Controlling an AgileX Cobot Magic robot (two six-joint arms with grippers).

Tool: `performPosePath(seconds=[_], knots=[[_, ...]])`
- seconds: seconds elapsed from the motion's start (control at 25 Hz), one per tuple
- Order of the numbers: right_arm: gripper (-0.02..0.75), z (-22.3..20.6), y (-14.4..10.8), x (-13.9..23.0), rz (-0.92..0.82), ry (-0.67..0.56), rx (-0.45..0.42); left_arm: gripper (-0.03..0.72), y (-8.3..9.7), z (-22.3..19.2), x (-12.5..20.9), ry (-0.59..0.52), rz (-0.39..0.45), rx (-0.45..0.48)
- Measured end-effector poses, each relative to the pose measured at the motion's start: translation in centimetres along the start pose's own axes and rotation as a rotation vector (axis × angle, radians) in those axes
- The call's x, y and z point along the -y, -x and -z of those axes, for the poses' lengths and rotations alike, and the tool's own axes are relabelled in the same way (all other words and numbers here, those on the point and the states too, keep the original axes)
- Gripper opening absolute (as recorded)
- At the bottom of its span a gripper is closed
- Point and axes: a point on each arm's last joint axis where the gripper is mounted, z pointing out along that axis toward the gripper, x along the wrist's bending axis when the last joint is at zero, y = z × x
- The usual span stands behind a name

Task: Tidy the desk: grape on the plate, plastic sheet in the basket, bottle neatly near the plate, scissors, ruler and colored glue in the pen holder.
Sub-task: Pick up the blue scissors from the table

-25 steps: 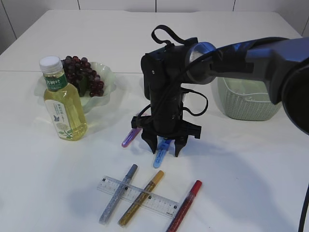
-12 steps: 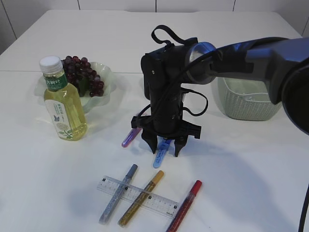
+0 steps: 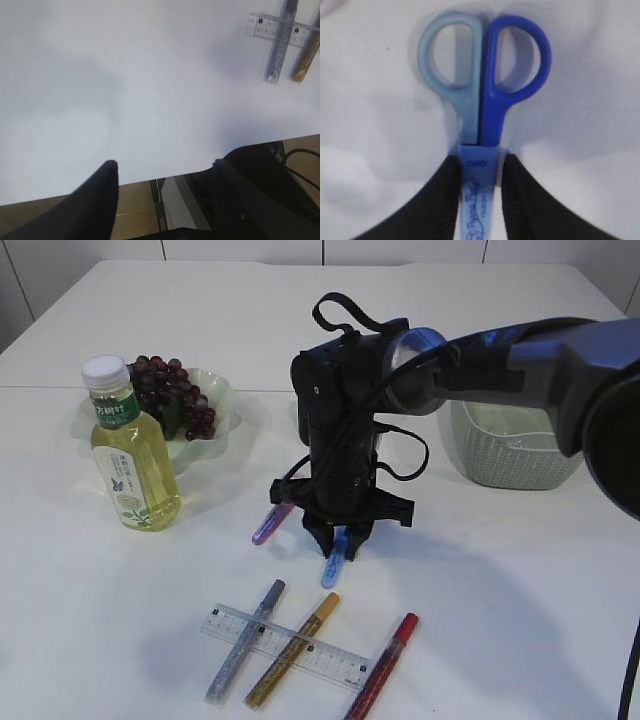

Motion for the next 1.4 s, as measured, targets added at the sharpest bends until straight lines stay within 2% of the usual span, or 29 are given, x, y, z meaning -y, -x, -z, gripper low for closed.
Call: performPosePath(seconds=[0.12,0.24,0.52,0.92,1.4], knots=[[0.193,0.00,0.00,0.00,0.005,0.000,0.000,0.426,0.00,0.00,0.00,0.000,0.000,0.000],[0.175,0.00,0.01,-0.01,0.019,0.001,0.001,0.426,0.00,0.00,0.02,-0.002,0.000,0.000],[0.173,0.00,0.02,0.00,0.056,0.000,0.003,0.426,0.00,0.00,0.03,-0.004,0.000,0.000],[0.174,0.01,0.34,0.32,0.266,-0.040,0.032,0.426,-0.01,0.00,0.10,-0.011,0.000,-0.001],[0.173,0.25,0.08,0.10,0.505,-0.041,0.025,0.426,-0.05,0.00,0.10,-0.011,-0.001,-0.005]])
